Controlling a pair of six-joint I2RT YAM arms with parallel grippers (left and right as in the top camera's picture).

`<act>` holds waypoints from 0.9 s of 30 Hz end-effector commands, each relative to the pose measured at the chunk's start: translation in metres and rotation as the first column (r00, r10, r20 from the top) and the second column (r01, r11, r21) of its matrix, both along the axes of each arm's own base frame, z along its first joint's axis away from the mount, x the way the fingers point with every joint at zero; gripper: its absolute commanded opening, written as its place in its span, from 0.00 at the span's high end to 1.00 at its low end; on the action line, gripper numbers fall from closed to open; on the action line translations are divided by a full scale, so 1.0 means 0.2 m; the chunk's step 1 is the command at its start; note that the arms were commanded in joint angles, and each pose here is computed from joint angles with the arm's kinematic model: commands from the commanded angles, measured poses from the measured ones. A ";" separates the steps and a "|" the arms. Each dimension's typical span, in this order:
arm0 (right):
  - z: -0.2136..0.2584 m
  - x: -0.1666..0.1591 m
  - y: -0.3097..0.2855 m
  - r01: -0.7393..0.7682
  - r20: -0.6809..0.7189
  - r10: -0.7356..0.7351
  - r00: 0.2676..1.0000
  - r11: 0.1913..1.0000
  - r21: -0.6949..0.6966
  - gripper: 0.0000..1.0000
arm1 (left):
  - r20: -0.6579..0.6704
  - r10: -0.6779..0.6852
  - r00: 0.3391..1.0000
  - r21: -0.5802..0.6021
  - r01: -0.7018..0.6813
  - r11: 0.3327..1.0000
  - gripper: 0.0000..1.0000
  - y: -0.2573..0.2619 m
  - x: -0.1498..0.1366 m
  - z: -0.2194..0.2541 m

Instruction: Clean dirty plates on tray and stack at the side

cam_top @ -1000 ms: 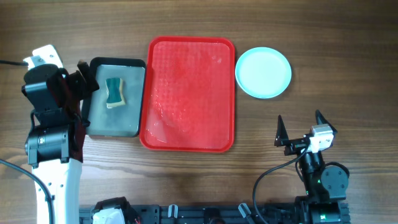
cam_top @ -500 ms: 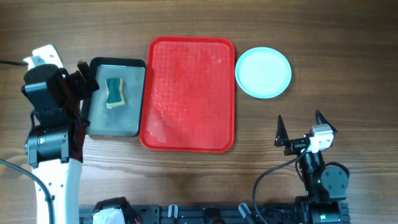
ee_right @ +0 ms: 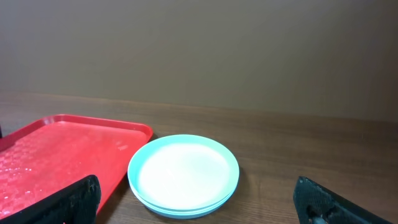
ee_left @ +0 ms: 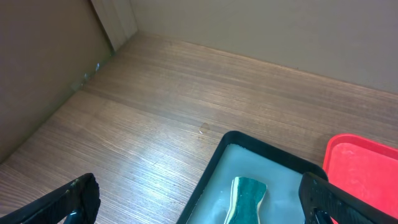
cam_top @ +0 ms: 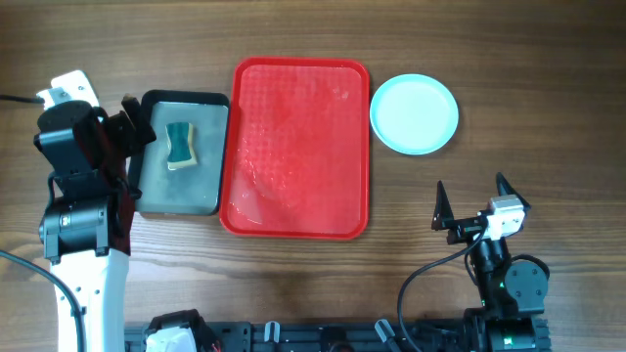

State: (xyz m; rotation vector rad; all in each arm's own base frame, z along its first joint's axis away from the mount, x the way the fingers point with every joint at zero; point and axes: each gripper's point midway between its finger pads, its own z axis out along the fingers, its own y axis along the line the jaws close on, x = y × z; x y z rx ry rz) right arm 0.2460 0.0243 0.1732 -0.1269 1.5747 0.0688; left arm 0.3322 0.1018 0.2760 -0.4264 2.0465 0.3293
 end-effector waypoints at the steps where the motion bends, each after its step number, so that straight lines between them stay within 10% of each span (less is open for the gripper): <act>1: 0.01 0.00 -0.02 0.016 0.010 -0.016 1.000 1.000 0.018 0.00 | 0.018 -0.006 1.000 -0.012 0.006 1.000 0.00 -0.01 0.01 0.03; 16: 0.01 0.00 -0.02 0.016 0.010 -0.016 1.000 1.000 0.018 0.00 | 0.148 -0.132 0.980 0.003 0.134 0.991 0.00 -0.23 -0.17 0.26; 27: 0.01 0.00 -0.02 0.016 0.010 -0.016 1.000 1.000 0.018 0.00 | 0.438 -0.335 0.834 0.047 0.351 0.935 0.00 -0.47 -0.55 0.61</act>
